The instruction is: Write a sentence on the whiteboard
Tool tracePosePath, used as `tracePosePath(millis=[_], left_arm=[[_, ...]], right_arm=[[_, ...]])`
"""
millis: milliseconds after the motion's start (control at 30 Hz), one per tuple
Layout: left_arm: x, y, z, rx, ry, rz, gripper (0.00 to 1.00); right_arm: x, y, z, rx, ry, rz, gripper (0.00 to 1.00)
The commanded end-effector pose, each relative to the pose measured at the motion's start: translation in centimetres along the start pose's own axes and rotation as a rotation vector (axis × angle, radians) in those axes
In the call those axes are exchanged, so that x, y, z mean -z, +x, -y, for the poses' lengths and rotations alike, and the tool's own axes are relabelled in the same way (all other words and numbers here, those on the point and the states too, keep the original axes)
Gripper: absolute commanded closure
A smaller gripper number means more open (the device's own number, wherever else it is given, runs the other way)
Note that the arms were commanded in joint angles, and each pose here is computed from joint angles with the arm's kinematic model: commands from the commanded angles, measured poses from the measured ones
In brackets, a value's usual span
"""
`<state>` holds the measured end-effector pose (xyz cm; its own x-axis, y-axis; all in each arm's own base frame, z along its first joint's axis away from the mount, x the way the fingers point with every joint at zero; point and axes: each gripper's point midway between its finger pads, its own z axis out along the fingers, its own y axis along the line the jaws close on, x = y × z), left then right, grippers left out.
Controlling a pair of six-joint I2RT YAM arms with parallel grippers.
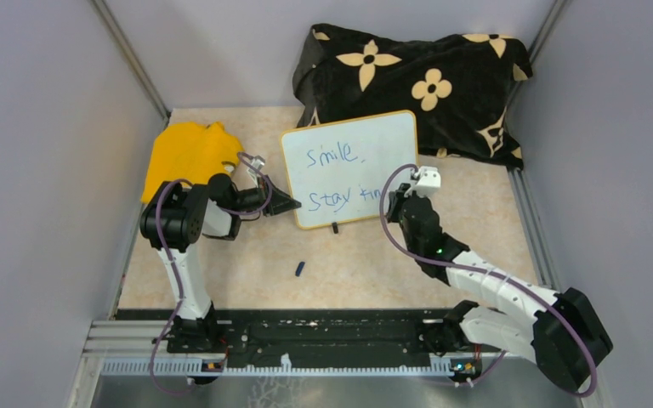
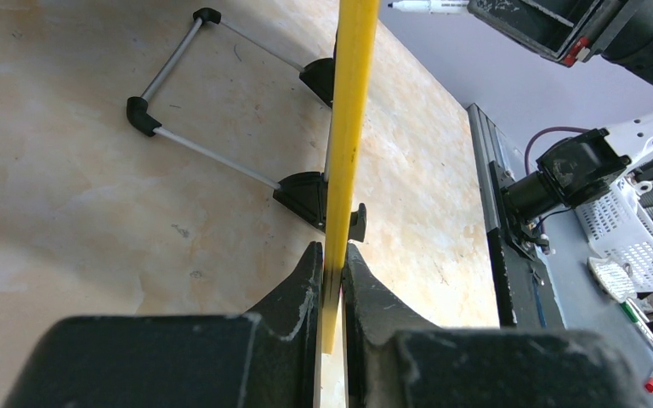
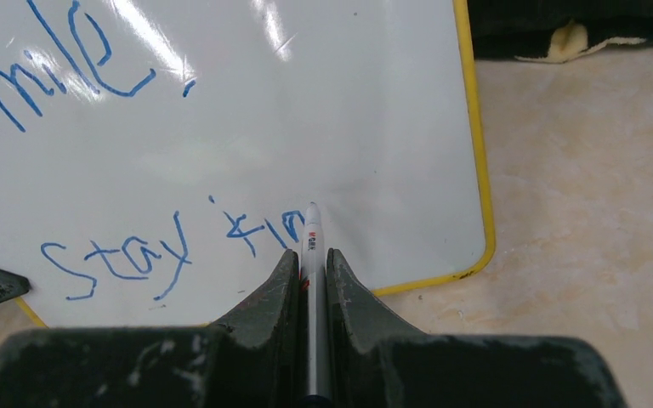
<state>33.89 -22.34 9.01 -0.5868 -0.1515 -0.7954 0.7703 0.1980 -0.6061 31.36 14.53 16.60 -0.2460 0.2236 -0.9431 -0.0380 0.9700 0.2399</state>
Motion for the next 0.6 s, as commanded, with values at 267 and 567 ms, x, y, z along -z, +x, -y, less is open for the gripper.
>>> tracePosePath(millis=[267, 567], left_arm=[[-0.2, 1.1, -0.7, 0.057, -0.025, -0.02, 1.0], [-0.2, 1.1, -0.8, 0.057, -0.025, -0.021, 1.0]], right_arm=[[-0.9, -6.7, 0.3, -0.063, 0.032, 0.145, 1.0], [-1.6, -6.9, -0.7, -0.063, -0.001, 0.142, 1.0]])
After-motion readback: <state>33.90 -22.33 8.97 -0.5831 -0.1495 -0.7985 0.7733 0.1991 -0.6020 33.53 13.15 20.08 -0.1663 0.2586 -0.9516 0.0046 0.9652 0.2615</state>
